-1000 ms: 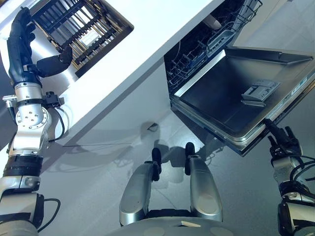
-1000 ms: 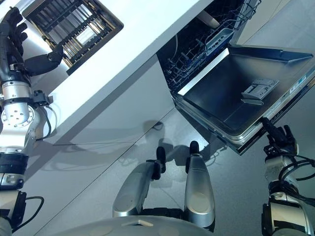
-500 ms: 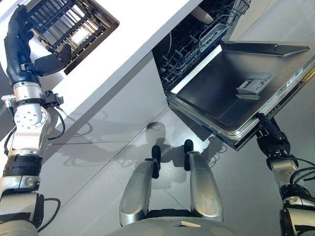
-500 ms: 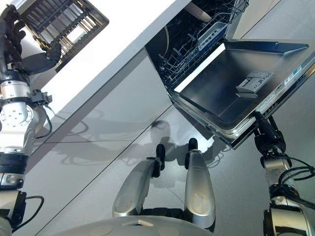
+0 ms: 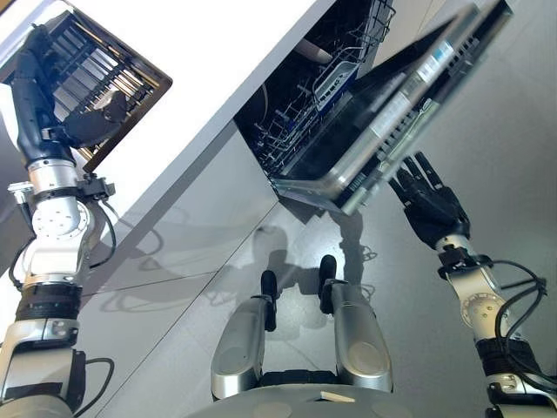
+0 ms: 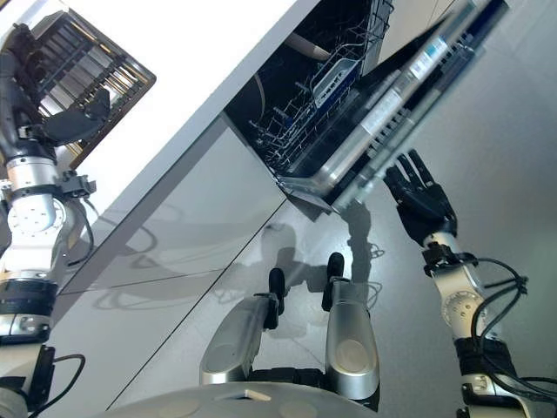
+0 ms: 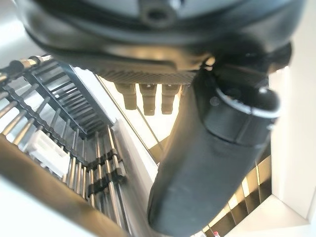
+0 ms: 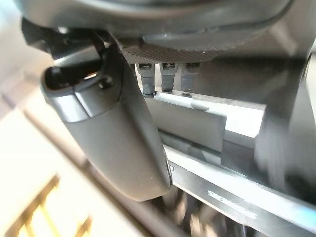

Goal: Pick up plates and place into dishwasher.

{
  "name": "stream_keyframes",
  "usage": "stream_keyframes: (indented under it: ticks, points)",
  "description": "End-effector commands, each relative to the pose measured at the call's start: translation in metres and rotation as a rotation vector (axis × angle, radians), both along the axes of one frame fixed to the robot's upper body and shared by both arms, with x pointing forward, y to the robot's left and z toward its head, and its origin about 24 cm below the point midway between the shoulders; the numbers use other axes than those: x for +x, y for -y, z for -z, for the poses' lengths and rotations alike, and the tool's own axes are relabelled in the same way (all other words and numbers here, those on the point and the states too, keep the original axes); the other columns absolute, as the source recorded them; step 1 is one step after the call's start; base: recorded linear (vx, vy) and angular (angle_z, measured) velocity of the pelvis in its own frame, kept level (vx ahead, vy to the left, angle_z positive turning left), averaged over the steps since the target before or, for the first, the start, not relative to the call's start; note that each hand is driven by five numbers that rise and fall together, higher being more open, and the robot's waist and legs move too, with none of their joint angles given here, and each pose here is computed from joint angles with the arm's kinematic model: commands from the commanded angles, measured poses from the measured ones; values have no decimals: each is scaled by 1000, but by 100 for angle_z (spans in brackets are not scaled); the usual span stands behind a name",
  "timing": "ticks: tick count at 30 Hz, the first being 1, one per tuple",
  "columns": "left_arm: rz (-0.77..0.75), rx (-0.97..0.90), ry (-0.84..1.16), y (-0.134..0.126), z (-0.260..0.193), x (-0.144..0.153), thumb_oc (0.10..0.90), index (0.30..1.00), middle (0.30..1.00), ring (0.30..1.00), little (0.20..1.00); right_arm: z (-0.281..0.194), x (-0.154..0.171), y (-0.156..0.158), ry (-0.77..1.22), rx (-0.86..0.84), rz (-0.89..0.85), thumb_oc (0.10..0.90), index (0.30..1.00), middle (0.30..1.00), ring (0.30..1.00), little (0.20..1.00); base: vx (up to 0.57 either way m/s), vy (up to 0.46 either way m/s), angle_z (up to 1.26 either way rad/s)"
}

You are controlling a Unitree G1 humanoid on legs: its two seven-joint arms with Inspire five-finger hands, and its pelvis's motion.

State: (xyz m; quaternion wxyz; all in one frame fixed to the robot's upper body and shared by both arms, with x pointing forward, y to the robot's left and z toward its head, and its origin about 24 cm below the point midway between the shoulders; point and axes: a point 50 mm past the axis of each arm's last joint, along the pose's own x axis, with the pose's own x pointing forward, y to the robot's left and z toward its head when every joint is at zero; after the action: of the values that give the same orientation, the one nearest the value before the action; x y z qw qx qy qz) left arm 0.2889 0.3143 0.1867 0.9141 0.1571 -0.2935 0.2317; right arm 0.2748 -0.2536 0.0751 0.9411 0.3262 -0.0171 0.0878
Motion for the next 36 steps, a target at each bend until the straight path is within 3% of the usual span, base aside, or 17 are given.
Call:
stream_keyframes:
  ticks: [1,12,14,19,23,28,34,36]
  points:
    - [29,110,108,4,-17,-15,800,900,900,900,900,-104,20,-118,528,18,-575,800,900,900,900,900,74,145,19]
    - [205,218,183,35,-24,-28,800,900,900,900,900,-96,23,-89,468,-37,-276,800,900,900,900,900,30,98,26]
    - [224,215,185,39,-21,-31,800,900,900,900,900,-90,21,-80,465,-98,-212,800,900,900,900,900,5,52,3]
    - [250,213,162,46,-5,-43,800,900,900,900,900,-80,12,-39,439,-454,80,800,900,900,900,900,-15,55,-1]
    - [273,145,99,45,10,-49,800,900,900,900,900,-81,-4,-9,458,-662,266,800,900,900,900,900,-25,25,0]
    - [311,-78,-2,40,39,-49,800,900,900,900,900,-84,-21,18,439,-888,557,800,900,900,900,900,-61,32,-2]
    - [352,-286,-52,42,63,-47,800,900,900,900,900,-38,-37,39,174,-896,683,800,900,900,900,900,-70,13,-1]
    - [363,-338,-56,43,71,-47,800,900,900,900,900,-3,-42,45,-11,-863,676,800,900,900,900,900,-66,11,-4]
